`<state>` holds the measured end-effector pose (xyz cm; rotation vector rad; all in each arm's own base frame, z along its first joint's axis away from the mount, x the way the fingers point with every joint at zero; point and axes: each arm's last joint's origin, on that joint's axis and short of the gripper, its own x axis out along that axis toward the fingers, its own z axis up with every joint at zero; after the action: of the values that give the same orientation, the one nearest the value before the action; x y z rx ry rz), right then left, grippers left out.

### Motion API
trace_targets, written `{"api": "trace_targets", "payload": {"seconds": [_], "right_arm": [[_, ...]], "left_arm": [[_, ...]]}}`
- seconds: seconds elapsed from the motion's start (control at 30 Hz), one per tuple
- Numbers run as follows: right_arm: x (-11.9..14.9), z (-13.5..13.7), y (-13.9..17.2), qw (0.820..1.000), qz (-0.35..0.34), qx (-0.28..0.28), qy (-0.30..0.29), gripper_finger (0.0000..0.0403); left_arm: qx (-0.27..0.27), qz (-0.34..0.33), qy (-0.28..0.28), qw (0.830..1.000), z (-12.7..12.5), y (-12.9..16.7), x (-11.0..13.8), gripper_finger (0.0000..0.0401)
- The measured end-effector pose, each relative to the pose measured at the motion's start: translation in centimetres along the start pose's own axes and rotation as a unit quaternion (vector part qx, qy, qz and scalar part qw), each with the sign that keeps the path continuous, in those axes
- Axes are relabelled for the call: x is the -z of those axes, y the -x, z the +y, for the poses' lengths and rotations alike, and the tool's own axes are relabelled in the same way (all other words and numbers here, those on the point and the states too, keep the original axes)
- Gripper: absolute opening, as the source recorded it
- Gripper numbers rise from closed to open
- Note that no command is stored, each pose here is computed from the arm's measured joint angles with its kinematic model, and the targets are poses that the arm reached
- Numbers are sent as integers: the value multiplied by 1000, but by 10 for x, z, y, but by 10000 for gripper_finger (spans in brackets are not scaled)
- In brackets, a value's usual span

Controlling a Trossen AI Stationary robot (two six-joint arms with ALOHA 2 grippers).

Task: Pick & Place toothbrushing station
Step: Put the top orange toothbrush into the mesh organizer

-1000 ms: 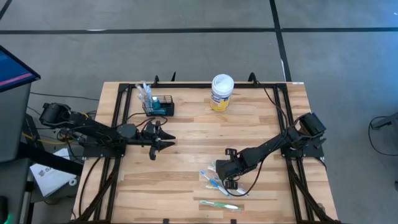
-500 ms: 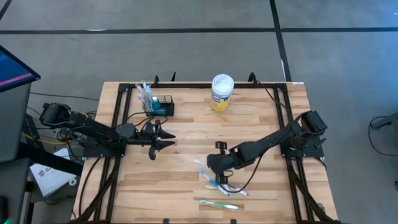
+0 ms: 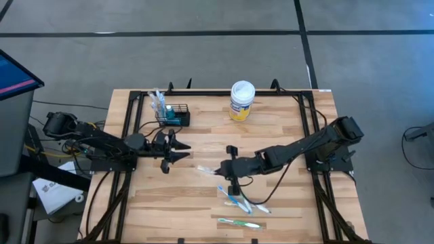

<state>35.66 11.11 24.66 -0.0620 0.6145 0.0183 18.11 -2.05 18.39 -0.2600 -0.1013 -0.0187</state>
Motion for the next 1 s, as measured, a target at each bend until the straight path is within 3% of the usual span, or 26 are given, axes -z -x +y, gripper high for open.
{"api": "trace_targets", "payload": {"seconds": [0.5,1.0], "right_arm": [[-27,-29,-4,993,-119,0,-26,1],[-36,-44,-4,986,-164,15,-31,1]], "left_arm": [[25,-54,-51,997,-5,-3,-14,131],[40,-50,-90,994,-12,-33,-22,131]]}}
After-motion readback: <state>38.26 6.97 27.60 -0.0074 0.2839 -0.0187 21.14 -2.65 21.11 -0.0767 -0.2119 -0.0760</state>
